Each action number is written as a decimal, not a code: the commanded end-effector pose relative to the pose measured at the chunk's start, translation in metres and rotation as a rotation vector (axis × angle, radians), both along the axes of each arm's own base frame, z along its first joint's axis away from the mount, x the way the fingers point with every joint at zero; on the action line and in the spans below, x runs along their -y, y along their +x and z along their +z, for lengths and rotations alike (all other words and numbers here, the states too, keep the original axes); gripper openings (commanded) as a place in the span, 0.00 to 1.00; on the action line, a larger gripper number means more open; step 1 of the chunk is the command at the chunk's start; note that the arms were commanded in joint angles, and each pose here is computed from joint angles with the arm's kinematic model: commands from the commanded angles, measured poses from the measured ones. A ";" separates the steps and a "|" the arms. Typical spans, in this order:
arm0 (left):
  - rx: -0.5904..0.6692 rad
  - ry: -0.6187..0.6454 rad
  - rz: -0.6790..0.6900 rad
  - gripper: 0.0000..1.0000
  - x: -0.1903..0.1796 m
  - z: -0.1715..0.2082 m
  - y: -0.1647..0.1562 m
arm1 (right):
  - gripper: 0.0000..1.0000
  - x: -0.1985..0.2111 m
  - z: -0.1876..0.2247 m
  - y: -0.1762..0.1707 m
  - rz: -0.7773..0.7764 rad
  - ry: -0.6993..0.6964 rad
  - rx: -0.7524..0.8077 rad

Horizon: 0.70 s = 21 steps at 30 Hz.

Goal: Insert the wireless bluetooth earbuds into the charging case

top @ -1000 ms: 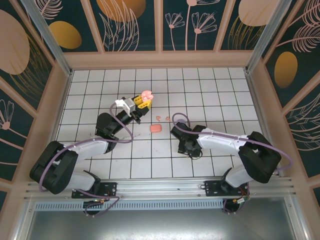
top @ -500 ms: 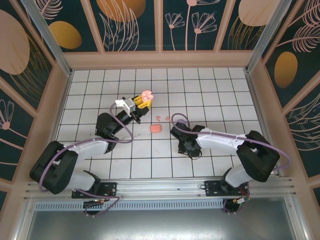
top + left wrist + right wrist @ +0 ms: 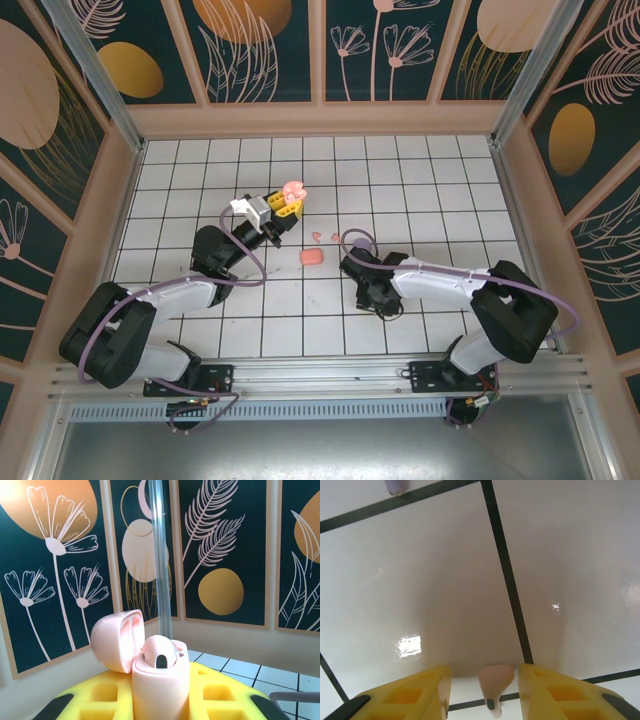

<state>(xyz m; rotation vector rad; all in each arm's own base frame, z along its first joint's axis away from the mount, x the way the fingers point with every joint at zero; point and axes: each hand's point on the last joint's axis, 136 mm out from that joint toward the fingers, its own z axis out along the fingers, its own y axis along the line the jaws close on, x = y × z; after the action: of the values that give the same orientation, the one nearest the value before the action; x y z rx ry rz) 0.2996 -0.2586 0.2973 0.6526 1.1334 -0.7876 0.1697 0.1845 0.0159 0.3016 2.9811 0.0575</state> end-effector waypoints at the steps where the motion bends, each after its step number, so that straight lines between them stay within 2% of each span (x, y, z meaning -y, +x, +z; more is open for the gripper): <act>1: 0.047 -0.015 0.007 0.00 -0.001 0.011 -0.003 | 0.39 0.003 -0.008 -0.007 0.018 -0.021 -0.024; 21: 0.047 -0.012 0.004 0.00 -0.001 0.011 -0.003 | 0.36 0.015 -0.019 -0.003 0.022 -0.089 -0.019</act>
<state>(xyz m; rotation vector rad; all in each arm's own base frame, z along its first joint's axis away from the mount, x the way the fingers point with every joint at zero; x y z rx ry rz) 0.2997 -0.2586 0.2972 0.6526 1.1337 -0.7877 0.1707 0.1850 0.0114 0.2896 2.9787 0.0461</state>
